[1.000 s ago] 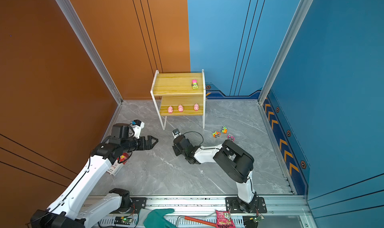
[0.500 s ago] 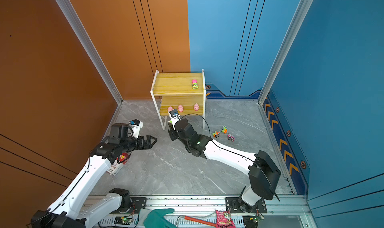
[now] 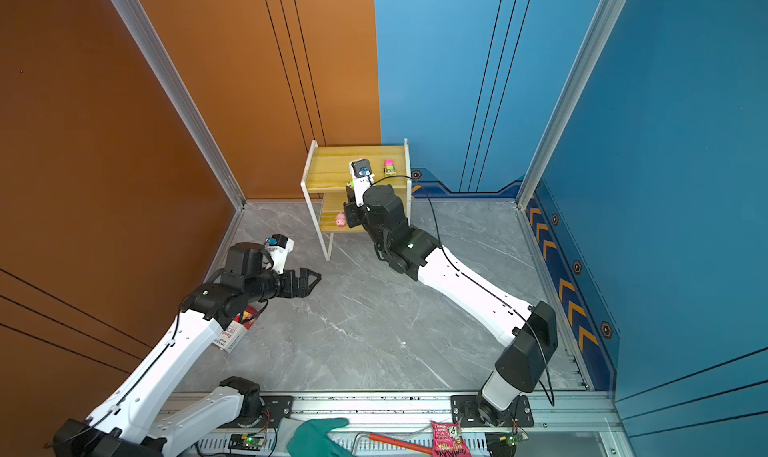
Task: Place and organize the plastic toys onto the shelf
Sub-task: 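Carry the pink-and-green truck up over the top shelf with the right gripper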
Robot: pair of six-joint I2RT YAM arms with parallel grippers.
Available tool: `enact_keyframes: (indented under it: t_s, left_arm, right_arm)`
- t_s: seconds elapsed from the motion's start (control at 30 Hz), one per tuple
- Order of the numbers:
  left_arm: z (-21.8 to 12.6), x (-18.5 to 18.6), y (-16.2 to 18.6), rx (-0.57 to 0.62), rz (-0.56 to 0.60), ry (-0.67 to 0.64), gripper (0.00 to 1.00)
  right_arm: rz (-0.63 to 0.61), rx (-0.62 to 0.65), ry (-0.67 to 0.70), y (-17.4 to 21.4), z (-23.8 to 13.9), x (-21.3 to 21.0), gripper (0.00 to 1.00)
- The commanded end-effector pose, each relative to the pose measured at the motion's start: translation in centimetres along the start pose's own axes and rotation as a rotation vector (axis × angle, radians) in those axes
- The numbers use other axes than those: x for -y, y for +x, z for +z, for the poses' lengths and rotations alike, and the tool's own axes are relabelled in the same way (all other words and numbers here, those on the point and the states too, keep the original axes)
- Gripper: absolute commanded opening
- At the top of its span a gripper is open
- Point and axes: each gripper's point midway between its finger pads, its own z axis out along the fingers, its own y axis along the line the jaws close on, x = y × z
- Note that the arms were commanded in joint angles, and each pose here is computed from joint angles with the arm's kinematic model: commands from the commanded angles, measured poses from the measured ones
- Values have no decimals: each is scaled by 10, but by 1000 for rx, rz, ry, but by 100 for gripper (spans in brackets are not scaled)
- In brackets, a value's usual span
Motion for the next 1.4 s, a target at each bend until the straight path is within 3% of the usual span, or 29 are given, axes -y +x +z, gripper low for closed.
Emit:
enact_keyframes:
  t_s: [0.0, 0.33, 0.87, 1.37]
  left_arm:
    - [-3, 12, -15, 23, 43, -15, 98]
    - [1, 34, -36, 33, 125, 7, 98]
    - [9, 29, -29, 5, 135, -8, 98]
    - [15, 26, -24, -11, 131, -12, 98]
  right_arm:
    - [-40, -8, 68, -2, 16, 15, 25]
    - [-54, 5, 193, -7, 50, 45, 26]
    - [-48, -16, 283, 2, 80, 81, 26]
    - [-79, -47, 311, 17, 95, 88, 26]
